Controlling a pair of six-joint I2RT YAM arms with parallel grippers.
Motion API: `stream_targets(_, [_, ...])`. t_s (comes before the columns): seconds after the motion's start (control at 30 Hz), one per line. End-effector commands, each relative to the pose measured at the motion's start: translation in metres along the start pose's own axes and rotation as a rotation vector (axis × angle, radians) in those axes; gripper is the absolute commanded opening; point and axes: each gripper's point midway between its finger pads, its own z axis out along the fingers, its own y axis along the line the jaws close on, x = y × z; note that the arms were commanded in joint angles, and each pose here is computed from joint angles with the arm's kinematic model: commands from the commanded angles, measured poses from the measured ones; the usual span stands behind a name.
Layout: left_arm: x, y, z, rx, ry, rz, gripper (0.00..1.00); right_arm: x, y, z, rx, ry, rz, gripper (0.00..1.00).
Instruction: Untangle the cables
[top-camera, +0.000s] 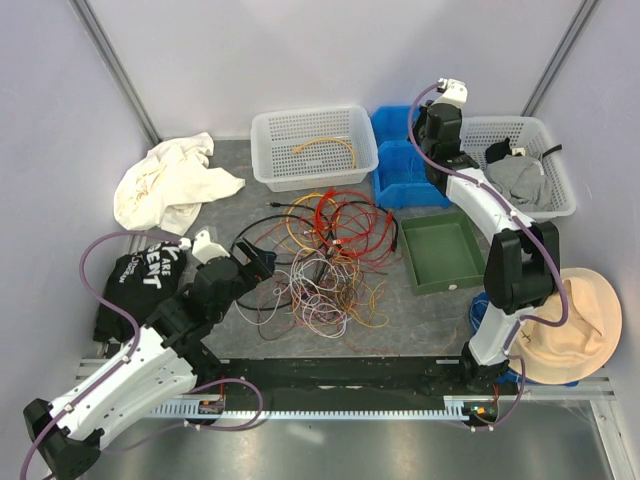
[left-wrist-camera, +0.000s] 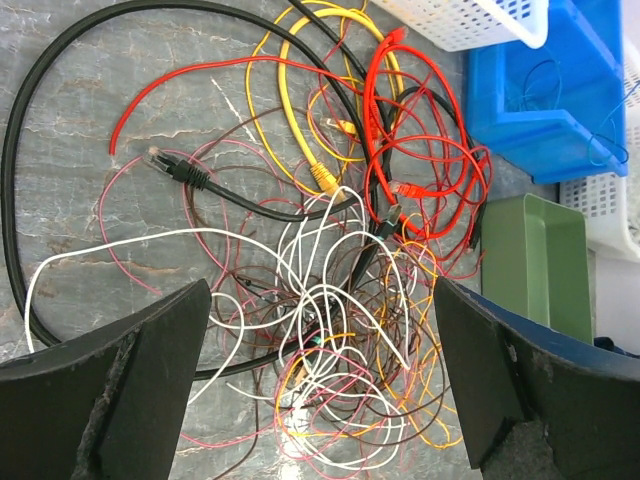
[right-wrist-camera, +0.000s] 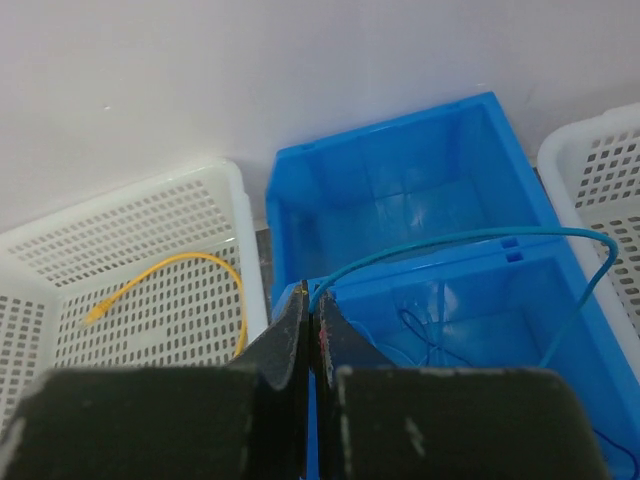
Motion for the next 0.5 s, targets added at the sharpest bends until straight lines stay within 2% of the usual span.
stream_targets(0.0, [-0.009, -0.013, 0.005, 0.021, -0.035, -0.045, 1.0, -0.036, 0.007, 0.012, -0.055, -0.097, 0.082, 0.0])
stream_targets(0.3, [-0.01, -0.015, 0.007, 0.013, -0.035, -0.029, 0.99, -0.088, 0.026, 0.011, -0.117, -0.195, 0.112, 0.0])
stream_targets(0.47, [-0.006, -0.013, 0.008, 0.009, -0.025, -0.028, 1.0, -0.08, 0.024, 0.024, -0.1, -0.176, 0.085, 0.0])
